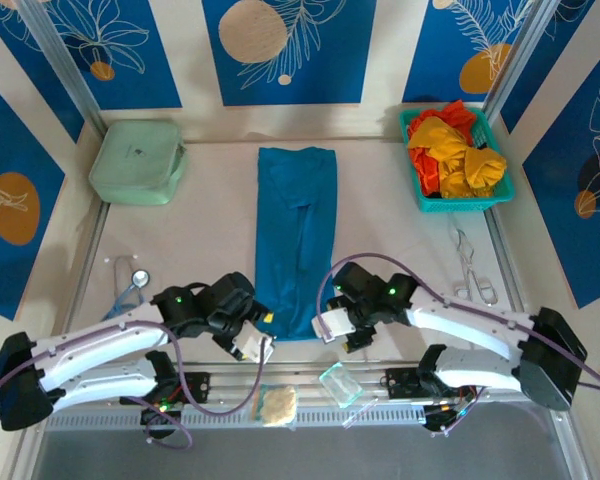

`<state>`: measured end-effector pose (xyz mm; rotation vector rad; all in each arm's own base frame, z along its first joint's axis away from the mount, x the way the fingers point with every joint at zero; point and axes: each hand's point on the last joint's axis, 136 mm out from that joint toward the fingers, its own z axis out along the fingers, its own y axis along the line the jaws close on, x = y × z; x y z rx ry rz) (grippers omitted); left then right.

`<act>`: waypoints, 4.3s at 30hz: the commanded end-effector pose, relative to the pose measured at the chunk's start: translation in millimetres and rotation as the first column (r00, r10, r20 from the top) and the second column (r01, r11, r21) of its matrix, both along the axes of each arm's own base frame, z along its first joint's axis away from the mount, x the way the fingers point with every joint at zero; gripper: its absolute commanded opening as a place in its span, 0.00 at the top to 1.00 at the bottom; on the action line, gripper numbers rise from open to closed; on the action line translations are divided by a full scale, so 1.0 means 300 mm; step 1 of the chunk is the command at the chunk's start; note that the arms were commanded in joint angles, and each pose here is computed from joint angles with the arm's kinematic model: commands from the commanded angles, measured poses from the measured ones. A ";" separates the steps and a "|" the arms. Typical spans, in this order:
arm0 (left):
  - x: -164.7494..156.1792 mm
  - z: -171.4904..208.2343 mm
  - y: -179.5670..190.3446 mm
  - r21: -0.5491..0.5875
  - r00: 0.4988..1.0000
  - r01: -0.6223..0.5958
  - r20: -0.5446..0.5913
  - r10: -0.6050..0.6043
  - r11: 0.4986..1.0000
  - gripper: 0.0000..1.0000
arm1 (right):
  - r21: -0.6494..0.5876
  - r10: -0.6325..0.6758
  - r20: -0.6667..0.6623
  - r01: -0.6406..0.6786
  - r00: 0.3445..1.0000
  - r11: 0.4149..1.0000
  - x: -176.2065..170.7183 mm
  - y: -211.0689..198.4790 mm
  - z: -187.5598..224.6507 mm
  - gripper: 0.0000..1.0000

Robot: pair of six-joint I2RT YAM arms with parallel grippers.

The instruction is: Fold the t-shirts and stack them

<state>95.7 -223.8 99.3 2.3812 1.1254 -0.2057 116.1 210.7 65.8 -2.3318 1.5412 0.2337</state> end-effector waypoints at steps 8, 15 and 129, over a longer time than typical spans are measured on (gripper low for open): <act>-0.043 -0.132 -0.016 0.059 0.993 0.072 -0.099 -0.066 0.996 0.35 | -0.066 0.091 0.014 -0.090 0.996 0.994 0.036 0.058 -0.077 0.29; -0.035 -0.201 0.014 0.127 0.994 0.067 -0.099 -0.055 0.990 0.34 | -0.089 0.106 0.011 -0.104 0.994 0.991 0.050 0.070 -0.114 0.32; 0.547 0.038 0.052 0.070 0.974 -0.191 0.140 0.180 0.979 0.25 | 0.088 -0.205 0.003 0.204 0.979 0.975 0.456 -0.068 0.149 0.31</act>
